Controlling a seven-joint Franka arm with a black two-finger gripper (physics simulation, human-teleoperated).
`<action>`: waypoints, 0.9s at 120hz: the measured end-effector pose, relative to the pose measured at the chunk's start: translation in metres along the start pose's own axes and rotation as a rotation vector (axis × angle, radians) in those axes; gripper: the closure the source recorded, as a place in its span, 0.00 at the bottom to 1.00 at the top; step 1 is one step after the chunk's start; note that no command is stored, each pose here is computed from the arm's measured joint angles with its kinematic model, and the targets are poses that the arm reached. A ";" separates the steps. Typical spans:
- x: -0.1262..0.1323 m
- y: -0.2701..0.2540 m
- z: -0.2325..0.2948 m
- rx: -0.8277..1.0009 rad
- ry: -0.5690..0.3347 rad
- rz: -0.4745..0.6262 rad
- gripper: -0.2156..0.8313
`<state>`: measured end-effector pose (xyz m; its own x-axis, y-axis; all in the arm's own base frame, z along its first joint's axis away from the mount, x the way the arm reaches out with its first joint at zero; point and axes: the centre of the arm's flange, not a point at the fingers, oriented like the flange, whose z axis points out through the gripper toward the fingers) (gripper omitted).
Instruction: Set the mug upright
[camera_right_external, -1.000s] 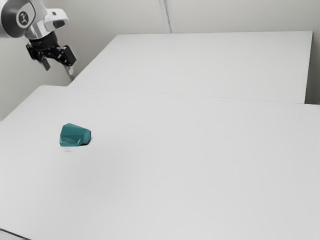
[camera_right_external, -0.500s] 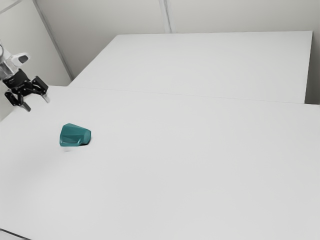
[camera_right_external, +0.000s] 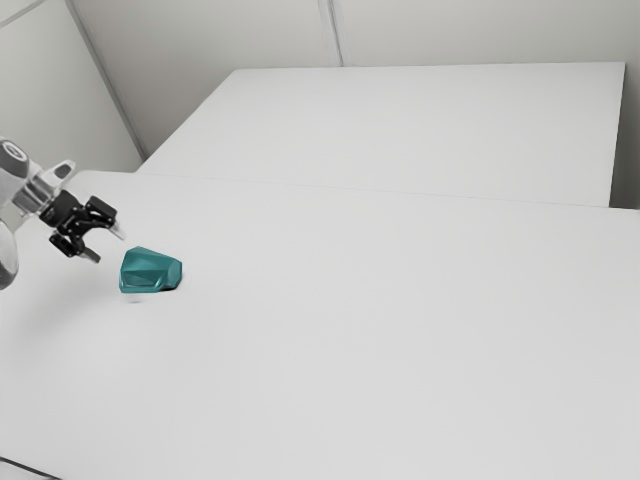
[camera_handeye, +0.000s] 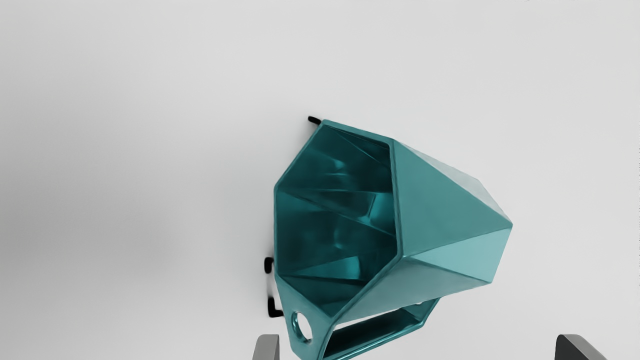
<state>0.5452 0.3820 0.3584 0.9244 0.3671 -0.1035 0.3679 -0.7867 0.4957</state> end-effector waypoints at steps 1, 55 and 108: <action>0.001 -0.001 0.001 -0.003 0.000 0.002 0.21; 0.019 -0.024 0.045 -0.164 0.030 0.101 0.21; 0.018 -0.011 0.070 -0.263 0.042 0.163 0.41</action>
<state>0.5646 0.3624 0.2903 0.9621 0.2712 0.0286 0.1715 -0.6834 0.7096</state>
